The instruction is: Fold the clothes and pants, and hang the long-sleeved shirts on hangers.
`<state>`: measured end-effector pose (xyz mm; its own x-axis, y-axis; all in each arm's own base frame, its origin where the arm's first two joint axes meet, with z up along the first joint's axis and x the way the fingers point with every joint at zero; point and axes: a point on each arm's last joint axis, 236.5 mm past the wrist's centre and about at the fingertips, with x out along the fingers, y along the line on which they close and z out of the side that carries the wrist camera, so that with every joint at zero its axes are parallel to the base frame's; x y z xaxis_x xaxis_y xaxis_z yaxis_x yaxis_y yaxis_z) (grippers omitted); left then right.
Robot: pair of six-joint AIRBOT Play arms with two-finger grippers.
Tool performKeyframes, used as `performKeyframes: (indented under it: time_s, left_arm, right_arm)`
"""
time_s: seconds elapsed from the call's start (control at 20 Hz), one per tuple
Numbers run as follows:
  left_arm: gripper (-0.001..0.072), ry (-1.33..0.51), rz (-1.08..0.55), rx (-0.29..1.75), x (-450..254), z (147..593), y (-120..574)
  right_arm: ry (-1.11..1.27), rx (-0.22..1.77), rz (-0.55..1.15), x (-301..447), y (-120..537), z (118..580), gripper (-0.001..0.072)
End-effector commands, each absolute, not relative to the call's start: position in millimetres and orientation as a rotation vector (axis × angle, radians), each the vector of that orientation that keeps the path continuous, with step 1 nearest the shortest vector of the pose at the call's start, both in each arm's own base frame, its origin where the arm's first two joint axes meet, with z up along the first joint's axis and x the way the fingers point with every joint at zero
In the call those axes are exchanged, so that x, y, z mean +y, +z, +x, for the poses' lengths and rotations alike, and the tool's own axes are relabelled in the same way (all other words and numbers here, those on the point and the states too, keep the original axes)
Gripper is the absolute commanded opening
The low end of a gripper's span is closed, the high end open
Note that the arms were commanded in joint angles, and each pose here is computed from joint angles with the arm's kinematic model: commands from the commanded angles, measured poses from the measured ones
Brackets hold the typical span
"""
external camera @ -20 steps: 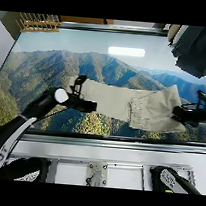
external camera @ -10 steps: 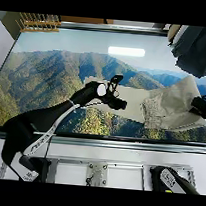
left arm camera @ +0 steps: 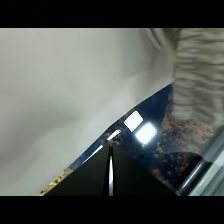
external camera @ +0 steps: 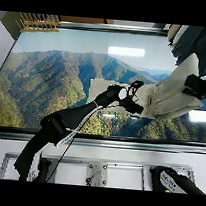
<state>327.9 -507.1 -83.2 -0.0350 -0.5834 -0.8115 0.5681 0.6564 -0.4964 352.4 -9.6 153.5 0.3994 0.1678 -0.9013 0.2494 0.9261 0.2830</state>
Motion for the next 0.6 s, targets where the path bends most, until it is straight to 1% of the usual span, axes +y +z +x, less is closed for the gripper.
performKeyframes:
  time_s: [0.0, 0.25, 0.4, 0.55]
  left_arm:
    - [0.0003, -0.941, 0.006, 1.335, -509.6, 327.6, -85.0]
    - [0.0004, -0.878, -0.019, 1.391, -463.5, 358.8, -74.8]
    - [0.0003, -0.823, -0.07, 1.362, -429.7, 394.7, -53.4]
    - [0.0003, -0.766, -0.125, 1.294, -391.3, 434.5, -23.6]
  right_arm:
    - [0.007, 1.202, 0.388, 25.3, 149.9, 368.9, 0.0012]
    - [0.07, 1.28, 0.335, 57.1, 125.1, 385.6, 0.0012]
    - [0.107, 1.285, 0.31, 76.4, 116.5, 393.0, 0.0011]
    - [0.156, 1.234, 0.289, 102.1, 116.8, 406.0, 0.0012]
